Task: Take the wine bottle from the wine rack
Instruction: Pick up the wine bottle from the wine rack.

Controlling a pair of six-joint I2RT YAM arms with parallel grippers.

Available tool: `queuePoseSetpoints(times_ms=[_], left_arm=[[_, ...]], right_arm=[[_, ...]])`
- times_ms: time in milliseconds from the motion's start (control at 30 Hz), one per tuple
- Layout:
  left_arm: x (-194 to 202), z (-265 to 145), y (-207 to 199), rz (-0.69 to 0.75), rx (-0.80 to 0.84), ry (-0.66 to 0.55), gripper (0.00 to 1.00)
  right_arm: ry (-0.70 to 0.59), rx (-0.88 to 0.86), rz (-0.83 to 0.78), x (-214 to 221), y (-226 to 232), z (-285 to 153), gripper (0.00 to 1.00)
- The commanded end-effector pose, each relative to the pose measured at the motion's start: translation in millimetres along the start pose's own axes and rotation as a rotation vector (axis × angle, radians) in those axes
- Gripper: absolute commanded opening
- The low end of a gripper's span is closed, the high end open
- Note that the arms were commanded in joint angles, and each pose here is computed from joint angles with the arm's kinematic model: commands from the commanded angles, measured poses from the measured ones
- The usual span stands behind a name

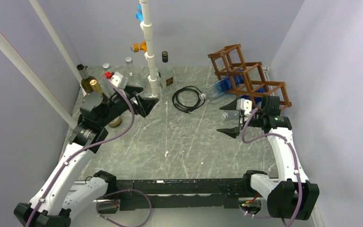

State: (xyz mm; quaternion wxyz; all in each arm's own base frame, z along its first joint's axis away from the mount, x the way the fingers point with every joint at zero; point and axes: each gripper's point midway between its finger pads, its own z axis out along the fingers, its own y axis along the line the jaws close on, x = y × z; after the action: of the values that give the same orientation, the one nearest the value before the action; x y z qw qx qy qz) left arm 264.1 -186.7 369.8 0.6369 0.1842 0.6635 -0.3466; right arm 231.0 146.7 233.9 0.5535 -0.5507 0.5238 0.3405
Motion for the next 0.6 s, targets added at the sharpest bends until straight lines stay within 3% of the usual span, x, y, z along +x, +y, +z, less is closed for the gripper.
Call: queuePoseSetpoints(times_ms=[0, 100, 267, 567], left_arm=[[20.8, 5.5, 10.9, 0.070, -0.034, 0.057, 1.00], [40.3, 5.0, 21.8, 0.106, -0.060, 0.080, 1.00], [58.9, 2.7, 24.5, 0.147, -0.048, 0.064, 1.00], [74.2, -1.6, 24.9, 0.110, -0.053, 0.133, 1.00]], right_arm=[[0.001, 0.044, 0.021, -17.7, -8.3, -10.8, 1.00], [0.056, 0.090, 0.094, -18.4, -15.7, -16.3, 1.00], [0.124, 0.136, 0.065, -11.9, -21.6, -23.0, 1.00], [0.188, 0.189, 0.163, -20.4, -35.1, -32.3, 1.00]])
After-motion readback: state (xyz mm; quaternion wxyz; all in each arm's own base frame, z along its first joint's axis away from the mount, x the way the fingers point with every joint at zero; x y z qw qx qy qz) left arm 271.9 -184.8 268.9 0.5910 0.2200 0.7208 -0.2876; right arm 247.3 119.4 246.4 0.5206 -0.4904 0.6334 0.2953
